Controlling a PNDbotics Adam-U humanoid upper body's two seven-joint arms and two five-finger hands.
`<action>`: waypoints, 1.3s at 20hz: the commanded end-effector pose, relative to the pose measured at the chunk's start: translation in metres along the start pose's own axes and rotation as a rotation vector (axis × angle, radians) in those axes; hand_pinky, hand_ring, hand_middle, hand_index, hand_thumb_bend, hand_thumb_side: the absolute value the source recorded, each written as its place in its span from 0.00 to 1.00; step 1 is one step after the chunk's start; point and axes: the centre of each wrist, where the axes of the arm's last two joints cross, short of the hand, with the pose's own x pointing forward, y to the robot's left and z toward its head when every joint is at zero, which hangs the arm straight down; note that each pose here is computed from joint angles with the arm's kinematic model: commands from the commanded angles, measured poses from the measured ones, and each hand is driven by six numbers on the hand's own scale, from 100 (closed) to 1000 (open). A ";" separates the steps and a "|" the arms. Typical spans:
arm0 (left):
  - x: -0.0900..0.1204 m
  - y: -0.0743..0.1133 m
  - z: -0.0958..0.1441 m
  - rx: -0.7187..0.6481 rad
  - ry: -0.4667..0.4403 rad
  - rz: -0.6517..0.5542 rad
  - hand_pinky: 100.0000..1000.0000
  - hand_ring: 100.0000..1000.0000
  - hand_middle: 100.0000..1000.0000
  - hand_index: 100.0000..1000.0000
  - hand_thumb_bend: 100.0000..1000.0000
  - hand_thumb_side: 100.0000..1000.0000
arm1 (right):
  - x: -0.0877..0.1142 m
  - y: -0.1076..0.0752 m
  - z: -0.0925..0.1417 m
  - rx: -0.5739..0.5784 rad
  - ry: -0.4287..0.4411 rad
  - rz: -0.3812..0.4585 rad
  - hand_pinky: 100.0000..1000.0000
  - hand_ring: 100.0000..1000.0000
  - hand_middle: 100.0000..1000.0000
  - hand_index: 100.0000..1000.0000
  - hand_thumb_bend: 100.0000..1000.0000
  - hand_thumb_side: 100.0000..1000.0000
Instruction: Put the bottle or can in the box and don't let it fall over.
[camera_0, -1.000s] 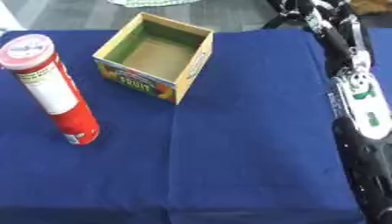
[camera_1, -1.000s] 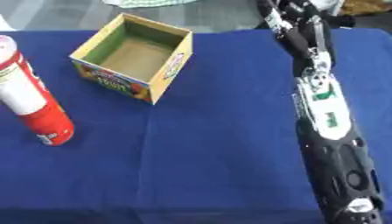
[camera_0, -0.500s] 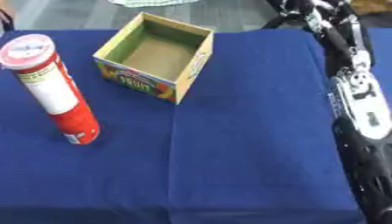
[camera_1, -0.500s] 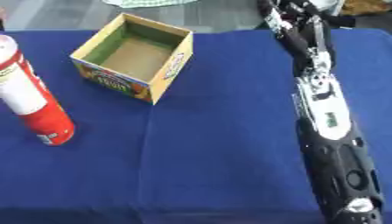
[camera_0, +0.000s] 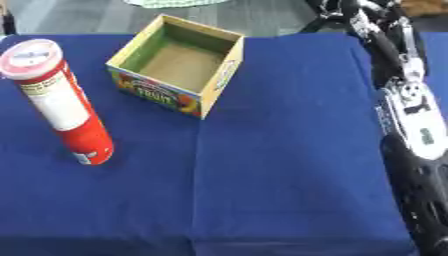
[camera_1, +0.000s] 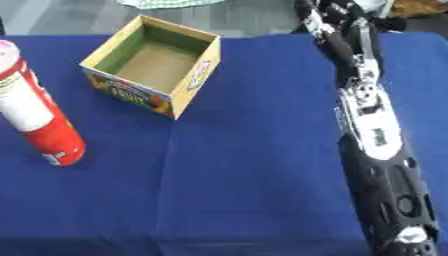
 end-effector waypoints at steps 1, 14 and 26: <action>0.006 0.009 -0.006 -0.032 -0.010 -0.046 1.00 0.89 0.71 0.87 0.73 0.46 | 0.011 -0.001 -0.005 0.005 -0.037 0.005 0.72 0.95 1.00 0.78 0.63 0.37; 0.014 -0.010 -0.032 -0.094 -0.066 -0.051 1.00 0.89 0.70 0.86 0.73 0.47 | 0.008 0.002 -0.003 0.014 -0.028 -0.003 0.72 0.95 1.00 0.78 0.63 0.37; 0.026 -0.020 -0.050 -0.154 -0.112 -0.032 1.00 0.88 0.69 0.86 0.76 0.48 | 0.008 0.004 -0.003 0.021 -0.028 -0.008 0.72 0.95 1.00 0.78 0.63 0.37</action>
